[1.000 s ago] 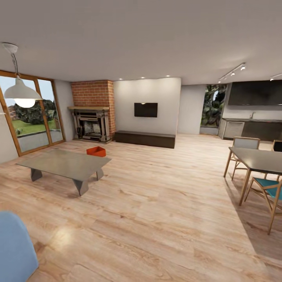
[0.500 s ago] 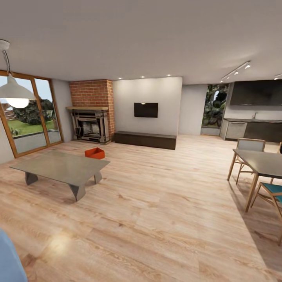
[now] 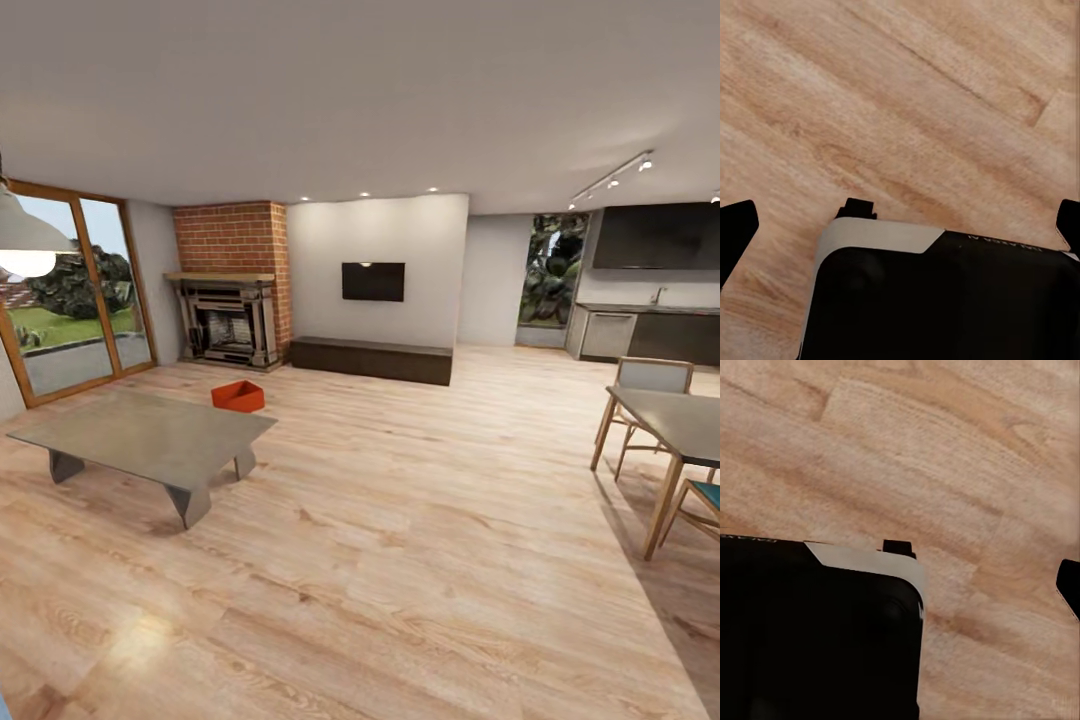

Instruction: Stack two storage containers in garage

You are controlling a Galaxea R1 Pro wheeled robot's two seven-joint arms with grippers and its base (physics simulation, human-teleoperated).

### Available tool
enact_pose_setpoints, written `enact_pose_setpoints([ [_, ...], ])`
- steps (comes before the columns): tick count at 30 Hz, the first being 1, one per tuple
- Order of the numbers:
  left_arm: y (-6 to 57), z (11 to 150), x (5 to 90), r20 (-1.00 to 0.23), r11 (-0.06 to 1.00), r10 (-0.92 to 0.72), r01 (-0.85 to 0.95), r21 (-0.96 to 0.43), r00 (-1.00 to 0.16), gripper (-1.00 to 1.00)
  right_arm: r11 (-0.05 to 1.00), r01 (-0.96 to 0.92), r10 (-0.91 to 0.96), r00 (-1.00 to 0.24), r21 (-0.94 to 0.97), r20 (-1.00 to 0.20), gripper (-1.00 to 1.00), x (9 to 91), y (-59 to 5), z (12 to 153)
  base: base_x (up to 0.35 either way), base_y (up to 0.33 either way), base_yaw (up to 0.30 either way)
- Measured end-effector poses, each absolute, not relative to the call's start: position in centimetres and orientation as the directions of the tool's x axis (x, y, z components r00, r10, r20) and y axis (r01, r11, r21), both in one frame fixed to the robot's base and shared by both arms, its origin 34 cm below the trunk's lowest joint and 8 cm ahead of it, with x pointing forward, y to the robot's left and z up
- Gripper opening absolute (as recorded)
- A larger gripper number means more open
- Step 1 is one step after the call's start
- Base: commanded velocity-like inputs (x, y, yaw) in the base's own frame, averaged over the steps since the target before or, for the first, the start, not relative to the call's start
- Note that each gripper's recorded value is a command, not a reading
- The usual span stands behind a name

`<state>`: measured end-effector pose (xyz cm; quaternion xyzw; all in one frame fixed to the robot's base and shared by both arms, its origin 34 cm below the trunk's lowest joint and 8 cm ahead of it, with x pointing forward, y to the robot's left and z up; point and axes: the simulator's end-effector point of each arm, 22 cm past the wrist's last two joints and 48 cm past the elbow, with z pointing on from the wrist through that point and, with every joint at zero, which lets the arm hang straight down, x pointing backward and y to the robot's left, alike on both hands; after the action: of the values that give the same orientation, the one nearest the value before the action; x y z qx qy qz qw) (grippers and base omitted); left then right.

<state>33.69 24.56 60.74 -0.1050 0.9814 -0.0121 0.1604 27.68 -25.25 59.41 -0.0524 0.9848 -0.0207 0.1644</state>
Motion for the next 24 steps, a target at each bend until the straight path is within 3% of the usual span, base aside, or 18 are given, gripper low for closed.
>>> enact_pose_setpoints([
  [24,24.55,60.72,33.63,-0.310,0.978,-0.210,-0.202,-0.057,-0.927,1.00,0.993,-0.095,-0.110,-0.941,-0.063,-0.321,1.00,27.68,-25.66,59.41,0.322,0.000,0.000],
])
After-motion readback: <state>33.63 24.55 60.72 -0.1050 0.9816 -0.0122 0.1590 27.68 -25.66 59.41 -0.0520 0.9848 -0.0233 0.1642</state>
